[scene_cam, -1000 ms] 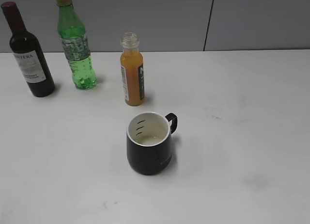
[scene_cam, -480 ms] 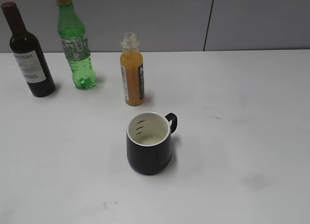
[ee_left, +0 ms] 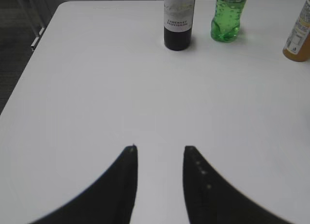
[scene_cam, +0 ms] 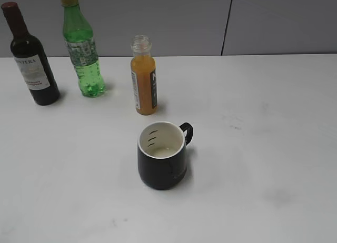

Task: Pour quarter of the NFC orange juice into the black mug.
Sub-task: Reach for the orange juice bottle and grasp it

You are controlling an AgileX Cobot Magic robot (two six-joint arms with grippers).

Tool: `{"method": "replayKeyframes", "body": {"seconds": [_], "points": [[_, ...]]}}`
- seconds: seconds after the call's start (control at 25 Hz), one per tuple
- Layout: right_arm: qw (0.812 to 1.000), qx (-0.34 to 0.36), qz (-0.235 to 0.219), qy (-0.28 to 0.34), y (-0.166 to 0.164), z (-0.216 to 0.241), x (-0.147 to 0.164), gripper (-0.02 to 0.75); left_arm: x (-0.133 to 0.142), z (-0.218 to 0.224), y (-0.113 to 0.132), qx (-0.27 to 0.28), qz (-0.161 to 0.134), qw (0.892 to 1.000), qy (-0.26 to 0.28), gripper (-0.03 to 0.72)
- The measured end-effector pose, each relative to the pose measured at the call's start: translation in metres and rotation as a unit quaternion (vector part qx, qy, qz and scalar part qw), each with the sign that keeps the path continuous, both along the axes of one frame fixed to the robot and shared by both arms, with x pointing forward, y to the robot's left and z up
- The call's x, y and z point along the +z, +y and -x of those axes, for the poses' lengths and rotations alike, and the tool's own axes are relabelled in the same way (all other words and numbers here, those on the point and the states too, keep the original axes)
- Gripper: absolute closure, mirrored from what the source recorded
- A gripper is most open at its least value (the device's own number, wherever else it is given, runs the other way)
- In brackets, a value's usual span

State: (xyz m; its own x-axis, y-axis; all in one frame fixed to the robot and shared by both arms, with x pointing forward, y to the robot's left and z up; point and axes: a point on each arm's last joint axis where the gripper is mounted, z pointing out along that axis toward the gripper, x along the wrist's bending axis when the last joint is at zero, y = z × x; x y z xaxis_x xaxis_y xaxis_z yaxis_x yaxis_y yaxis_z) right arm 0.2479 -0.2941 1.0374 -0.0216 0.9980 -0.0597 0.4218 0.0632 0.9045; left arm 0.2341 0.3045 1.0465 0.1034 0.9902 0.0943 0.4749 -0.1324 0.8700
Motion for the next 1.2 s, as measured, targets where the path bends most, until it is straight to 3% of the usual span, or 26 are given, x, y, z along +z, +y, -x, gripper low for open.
{"method": "replayKeyframes", "body": {"seconds": [0.08,0.24,0.32,0.64,0.84,1.04,1.2], "points": [[1.000,0.000,0.000,0.000,0.000,0.000,0.000,0.224,0.000,0.000,0.000,0.000,0.000,1.000,-0.002,0.382],[1.000,0.000,0.000,0.000,0.000,0.000,0.000,0.224,0.012,-0.002,0.000,-0.002,0.005,0.999,-0.054,0.083],[1.000,0.000,0.000,0.000,0.000,0.000,0.000,0.224,0.022,-0.008,-0.002,-0.005,0.010,0.995,-0.096,0.038],[1.000,0.000,-0.001,0.000,0.000,0.000,0.000,0.224,0.055,-0.079,-0.009,-0.013,0.011,0.982,-0.186,0.011],[1.000,0.001,-0.001,0.000,0.000,0.000,0.000,0.224,0.064,-0.138,-0.015,-0.020,0.016,0.967,-0.254,0.011],[1.000,0.001,-0.002,0.000,0.000,0.000,0.000,0.224,0.047,-0.189,-0.036,-0.062,0.033,0.962,-0.262,0.011],[1.000,0.001,-0.002,0.000,0.000,0.000,0.000,0.224,0.016,-0.222,-0.064,-0.108,0.045,0.967,-0.224,0.011]]}}
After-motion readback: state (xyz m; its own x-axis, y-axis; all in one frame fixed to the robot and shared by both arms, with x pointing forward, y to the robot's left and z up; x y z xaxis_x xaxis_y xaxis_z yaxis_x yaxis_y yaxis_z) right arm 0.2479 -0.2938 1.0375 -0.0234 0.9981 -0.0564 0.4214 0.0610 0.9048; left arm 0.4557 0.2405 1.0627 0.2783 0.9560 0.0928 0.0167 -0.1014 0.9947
